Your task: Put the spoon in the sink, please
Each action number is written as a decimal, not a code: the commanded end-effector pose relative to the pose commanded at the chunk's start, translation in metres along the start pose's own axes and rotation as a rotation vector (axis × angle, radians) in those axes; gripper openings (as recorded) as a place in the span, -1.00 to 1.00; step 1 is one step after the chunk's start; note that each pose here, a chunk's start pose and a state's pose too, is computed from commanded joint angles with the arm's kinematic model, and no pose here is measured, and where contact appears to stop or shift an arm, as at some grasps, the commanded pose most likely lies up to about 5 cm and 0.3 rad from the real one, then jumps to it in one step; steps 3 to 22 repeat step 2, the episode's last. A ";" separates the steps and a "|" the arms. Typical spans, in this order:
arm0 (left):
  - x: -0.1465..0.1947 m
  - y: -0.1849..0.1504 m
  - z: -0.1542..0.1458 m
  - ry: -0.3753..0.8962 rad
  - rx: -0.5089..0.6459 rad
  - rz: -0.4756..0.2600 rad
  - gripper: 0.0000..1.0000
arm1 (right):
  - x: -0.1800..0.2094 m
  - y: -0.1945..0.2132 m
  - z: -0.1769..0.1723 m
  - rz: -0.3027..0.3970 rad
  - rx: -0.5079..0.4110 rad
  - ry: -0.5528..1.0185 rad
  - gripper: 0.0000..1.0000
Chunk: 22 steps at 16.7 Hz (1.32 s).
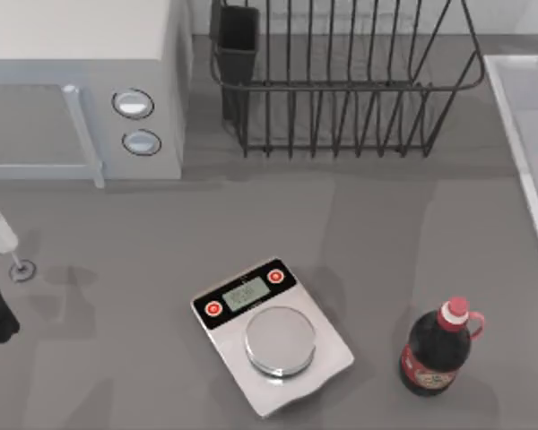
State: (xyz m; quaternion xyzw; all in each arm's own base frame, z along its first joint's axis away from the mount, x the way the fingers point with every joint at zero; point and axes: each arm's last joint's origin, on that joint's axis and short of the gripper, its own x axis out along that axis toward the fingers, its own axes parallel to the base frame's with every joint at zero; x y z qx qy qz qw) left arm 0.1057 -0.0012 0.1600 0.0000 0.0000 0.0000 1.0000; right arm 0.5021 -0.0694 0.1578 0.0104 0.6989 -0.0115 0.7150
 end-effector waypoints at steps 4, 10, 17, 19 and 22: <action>0.000 0.000 0.000 0.000 0.000 0.000 1.00 | 0.000 0.000 0.000 0.000 0.000 0.000 1.00; 0.000 0.000 0.000 0.000 0.000 0.000 1.00 | 0.000 0.000 0.000 0.000 0.000 0.000 1.00; 0.000 0.000 0.000 0.000 0.000 0.000 1.00 | 0.000 0.000 0.000 0.000 0.000 0.000 1.00; 0.000 0.000 0.000 0.000 0.000 0.000 1.00 | 0.000 0.000 0.000 0.000 0.000 0.000 1.00; 0.000 0.000 0.000 0.000 0.000 0.000 1.00 | 0.000 0.000 0.000 0.000 0.000 0.000 1.00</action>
